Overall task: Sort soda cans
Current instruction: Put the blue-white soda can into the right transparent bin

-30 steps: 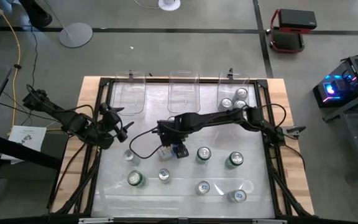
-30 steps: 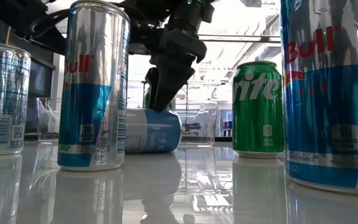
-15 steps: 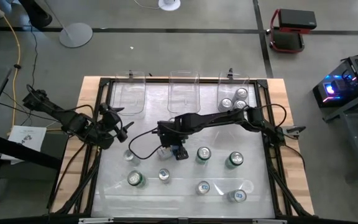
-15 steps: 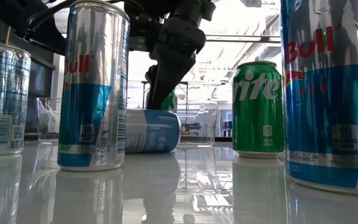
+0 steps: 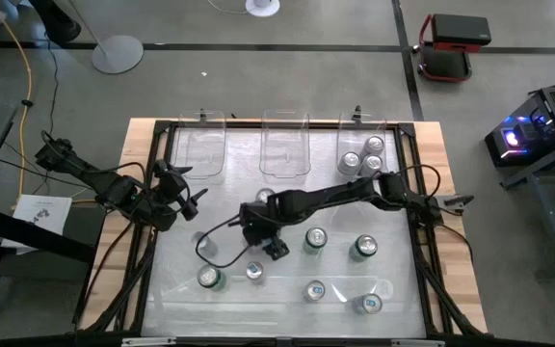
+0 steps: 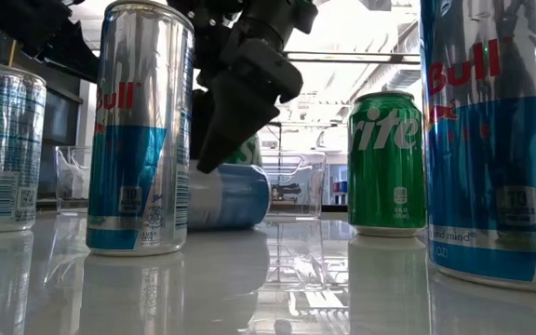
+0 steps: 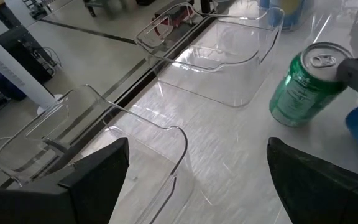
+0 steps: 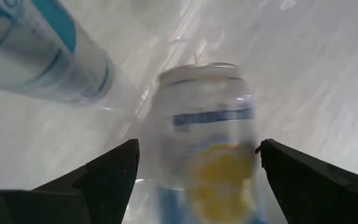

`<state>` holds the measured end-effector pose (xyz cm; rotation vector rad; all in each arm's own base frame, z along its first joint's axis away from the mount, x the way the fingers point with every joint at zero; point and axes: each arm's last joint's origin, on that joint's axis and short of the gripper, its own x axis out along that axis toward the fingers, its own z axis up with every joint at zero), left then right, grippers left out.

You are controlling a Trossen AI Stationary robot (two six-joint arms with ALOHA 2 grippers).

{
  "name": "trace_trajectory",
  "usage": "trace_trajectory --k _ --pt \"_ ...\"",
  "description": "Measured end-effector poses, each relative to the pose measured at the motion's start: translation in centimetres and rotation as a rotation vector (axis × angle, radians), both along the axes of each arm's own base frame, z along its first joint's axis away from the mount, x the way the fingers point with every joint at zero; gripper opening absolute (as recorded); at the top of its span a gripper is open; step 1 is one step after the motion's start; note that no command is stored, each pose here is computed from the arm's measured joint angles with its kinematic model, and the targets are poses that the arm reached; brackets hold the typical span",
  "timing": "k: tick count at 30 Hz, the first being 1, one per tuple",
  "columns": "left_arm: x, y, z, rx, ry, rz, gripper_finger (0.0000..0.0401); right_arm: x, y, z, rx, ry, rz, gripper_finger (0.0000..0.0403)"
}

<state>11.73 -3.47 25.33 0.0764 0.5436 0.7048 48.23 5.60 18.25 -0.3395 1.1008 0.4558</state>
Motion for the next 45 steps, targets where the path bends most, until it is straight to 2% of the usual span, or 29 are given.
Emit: trace_trajectory --k 7,11,16,20,26,28,32,34,39,45 --pt "0.0 0.0 0.0 0.002 -0.002 0.001 0.0355 0.2 -1.5 -0.3 -0.015 -0.001 0.026 0.0326" --pt "0.0 0.0 0.0 0.002 -0.003 0.002 0.0355 0.3 -2.4 -2.5 0.011 0.064 0.037 0.0326" --pt "0.0 0.0 0.0 0.004 -0.007 0.004 0.0355 0.5 -3.1 -4.4 -0.016 0.100 0.043 0.0326" --pt "0.0 0.0 0.1 0.000 -0.012 0.004 0.0355 0.7 -3.3 -4.6 -0.022 0.095 0.045 0.0324" --pt "0.1 0.0 0.1 -0.012 -0.024 0.011 0.0355 0.8 -3.1 -4.6 -0.040 0.078 0.067 0.0278" --pt "0.1 -0.1 0.1 -0.015 -0.031 0.010 0.0355 0.7 -2.9 -4.3 -0.065 0.070 0.062 0.0276" --pt "0.4 -0.3 0.3 -0.009 -0.039 -0.023 0.0355 0.5 -2.4 -2.8 -0.158 0.042 0.013 0.0276" --pt "0.7 -0.5 0.5 -0.002 -0.048 -0.053 0.0355 0.4 -2.2 -1.4 -0.154 0.006 -0.020 0.0276" --pt "1.5 -1.0 1.4 0.015 -0.104 -0.117 0.0355 -0.7 -2.4 4.6 -0.113 -0.118 -0.096 0.0276" --pt "2.0 -1.4 2.2 0.050 -0.138 -0.161 0.0355 -2.8 -2.4 8.8 -0.091 -0.151 -0.162 0.0276"
